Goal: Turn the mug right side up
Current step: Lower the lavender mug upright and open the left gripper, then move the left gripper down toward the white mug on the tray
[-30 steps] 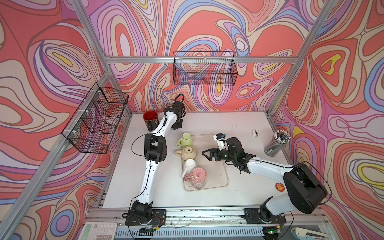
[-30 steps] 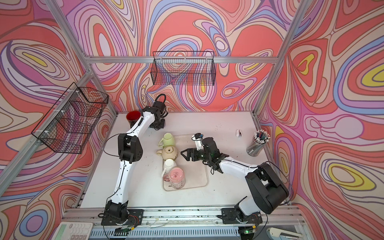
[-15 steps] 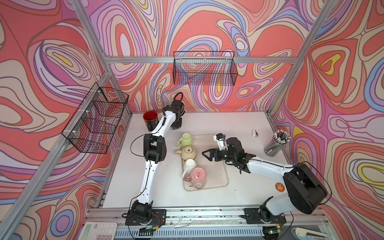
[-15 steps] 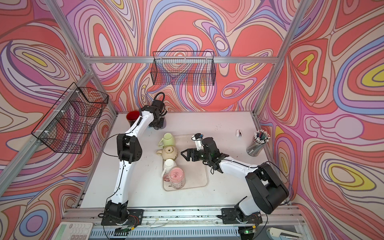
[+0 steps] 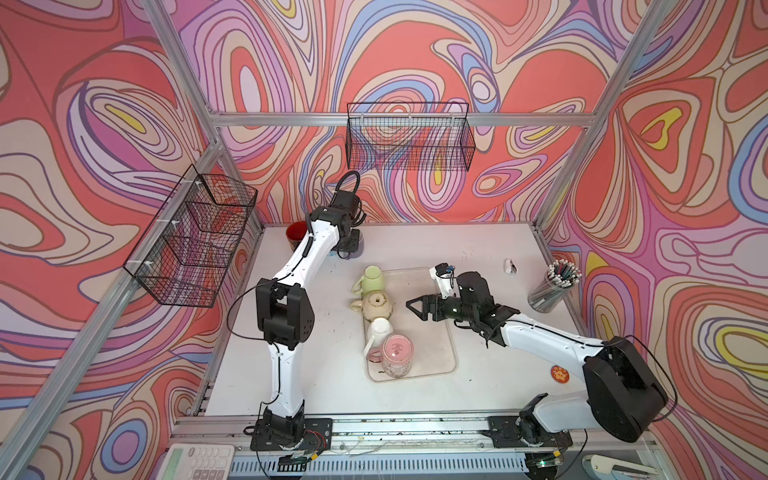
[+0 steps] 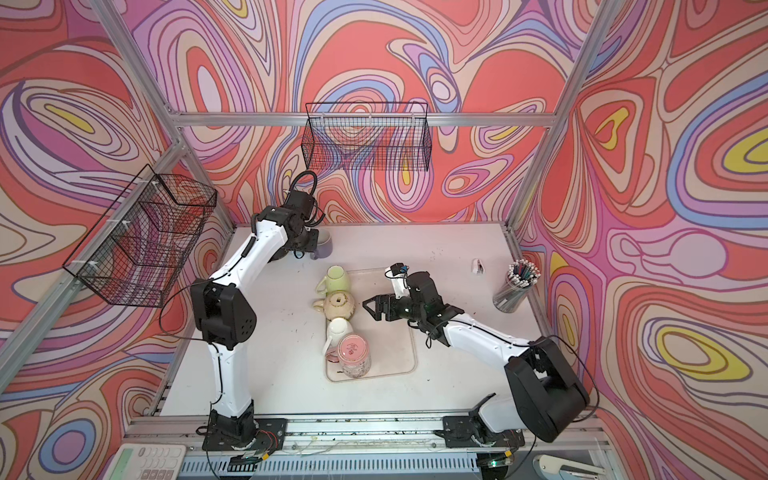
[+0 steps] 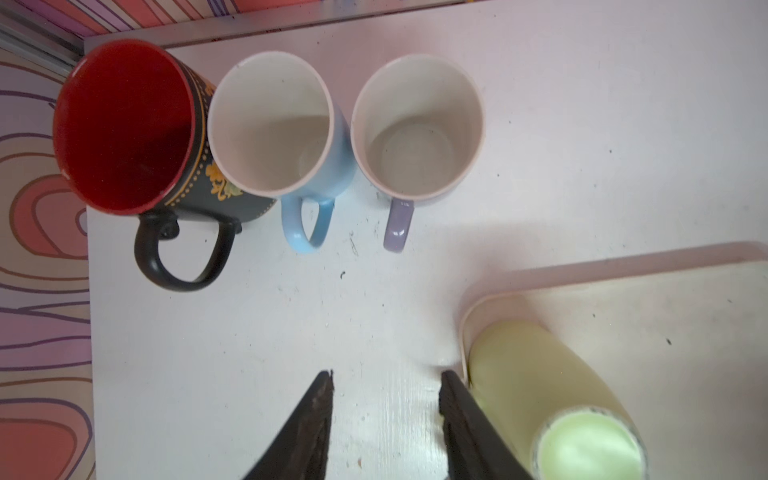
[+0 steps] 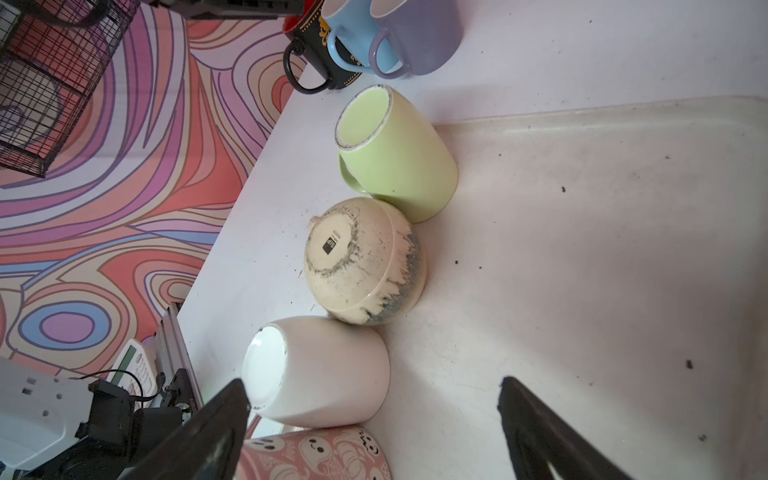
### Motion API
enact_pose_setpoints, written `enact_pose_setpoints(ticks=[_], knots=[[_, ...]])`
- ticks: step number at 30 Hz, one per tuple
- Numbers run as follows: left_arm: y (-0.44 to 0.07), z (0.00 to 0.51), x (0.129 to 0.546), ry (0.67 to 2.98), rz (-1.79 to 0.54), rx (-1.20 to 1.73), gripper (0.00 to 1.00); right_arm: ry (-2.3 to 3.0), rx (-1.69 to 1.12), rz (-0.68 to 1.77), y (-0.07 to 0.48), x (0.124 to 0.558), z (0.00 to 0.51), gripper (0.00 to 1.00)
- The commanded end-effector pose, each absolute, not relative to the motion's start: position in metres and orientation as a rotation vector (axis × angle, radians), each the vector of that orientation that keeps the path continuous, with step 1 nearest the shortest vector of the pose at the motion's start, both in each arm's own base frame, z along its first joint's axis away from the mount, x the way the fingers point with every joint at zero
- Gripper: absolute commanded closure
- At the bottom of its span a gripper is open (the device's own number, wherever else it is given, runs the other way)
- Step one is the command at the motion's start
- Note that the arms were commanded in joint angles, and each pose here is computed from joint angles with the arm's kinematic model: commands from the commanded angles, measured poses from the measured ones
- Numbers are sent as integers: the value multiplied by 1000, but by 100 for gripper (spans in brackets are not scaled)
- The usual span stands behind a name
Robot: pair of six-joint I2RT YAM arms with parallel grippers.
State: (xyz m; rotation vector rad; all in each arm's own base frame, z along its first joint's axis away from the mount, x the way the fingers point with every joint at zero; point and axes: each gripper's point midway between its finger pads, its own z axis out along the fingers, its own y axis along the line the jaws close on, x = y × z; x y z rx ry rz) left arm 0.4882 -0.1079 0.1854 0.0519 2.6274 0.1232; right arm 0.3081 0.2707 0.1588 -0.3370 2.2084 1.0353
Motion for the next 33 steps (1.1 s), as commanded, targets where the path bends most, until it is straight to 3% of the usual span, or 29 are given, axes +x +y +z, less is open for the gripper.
enact_pose_setpoints(ticks=[1,12,19,26,33], knots=[[-117,180,474,2625,80,57,56,2171,-348,1020,268,307,182,3],[-121,139,450,2697,22,35,100,2176,-301,966,243,284,201,3],[-127,138,422,2688,-35,38,100,2187,-260,909,224,271,208,3],[-147,170,378,2631,-71,164,100,2256,-257,839,218,270,199,3],[-161,173,316,2672,-136,330,88,2303,-271,833,221,272,193,5]])
